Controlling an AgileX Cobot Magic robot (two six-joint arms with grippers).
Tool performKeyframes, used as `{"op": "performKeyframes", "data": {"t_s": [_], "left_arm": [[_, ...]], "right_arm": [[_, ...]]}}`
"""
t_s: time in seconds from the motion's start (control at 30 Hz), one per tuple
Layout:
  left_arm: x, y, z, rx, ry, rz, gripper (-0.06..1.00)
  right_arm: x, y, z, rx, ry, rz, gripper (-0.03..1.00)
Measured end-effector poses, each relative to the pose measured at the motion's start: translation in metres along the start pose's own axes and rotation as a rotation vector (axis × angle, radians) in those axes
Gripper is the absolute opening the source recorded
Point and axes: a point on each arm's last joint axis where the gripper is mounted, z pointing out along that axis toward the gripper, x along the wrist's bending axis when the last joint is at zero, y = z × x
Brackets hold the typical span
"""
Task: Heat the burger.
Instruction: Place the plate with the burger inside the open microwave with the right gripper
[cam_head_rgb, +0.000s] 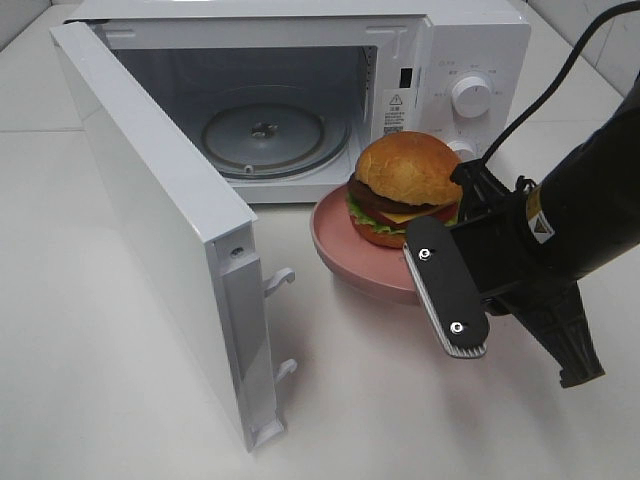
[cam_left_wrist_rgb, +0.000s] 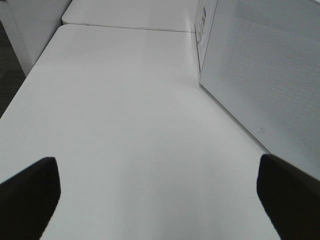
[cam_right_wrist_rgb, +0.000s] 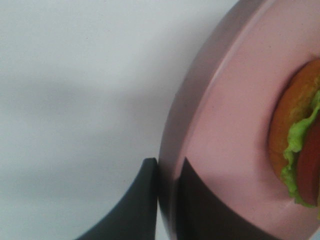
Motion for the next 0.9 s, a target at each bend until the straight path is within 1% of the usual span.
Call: {"op": "performKeyframes", "data": {"t_s": [0.07,0.1,0.17,0.27,0.5,0.6,0.73,0.9], "left_arm": [[0.000,0.000,0.000,0.000,0.000,0.000,0.99],[0.000,0.000,0.000,0.000,0.000,0.000,0.99],[0.000,0.000,0.000,0.000,0.000,0.000,0.99],[0.000,0.000,0.000,0.000,0.000,0.000,0.99],[0.000,0.000,0.000,0.000,0.000,0.000,0.99],[0.000,0.000,0.000,0.000,0.000,0.000,0.99],[0.000,0.000,0.000,0.000,0.000,0.000,0.99],[0.000,0.000,0.000,0.000,0.000,0.000,0.99]], "right_arm": [[-0.005,0.003,0.000,-0.028,-0.051,-0.044,0.07],[-0.005,0.003,0.000,-0.028,-0.051,-0.044,0.07],[-0.008,0.004,0.000,-0.046,-0.085,-0.062,0.07],[-0.009,0.006,0.003,-0.061,-0.103,-0.073,0.07],[-0.009,0.009,0.015,-0.072,-0.088,-0.089,0.07],[-0.010,0.011,0.018,-0.081,-0.099,-0.092,0.07],[-0.014,0.014,0.024,-0.108,-0.139,-0.092,0.07],[-0.014,0.016,0.033,-0.119,-0.138,-0.086,0.07]]}}
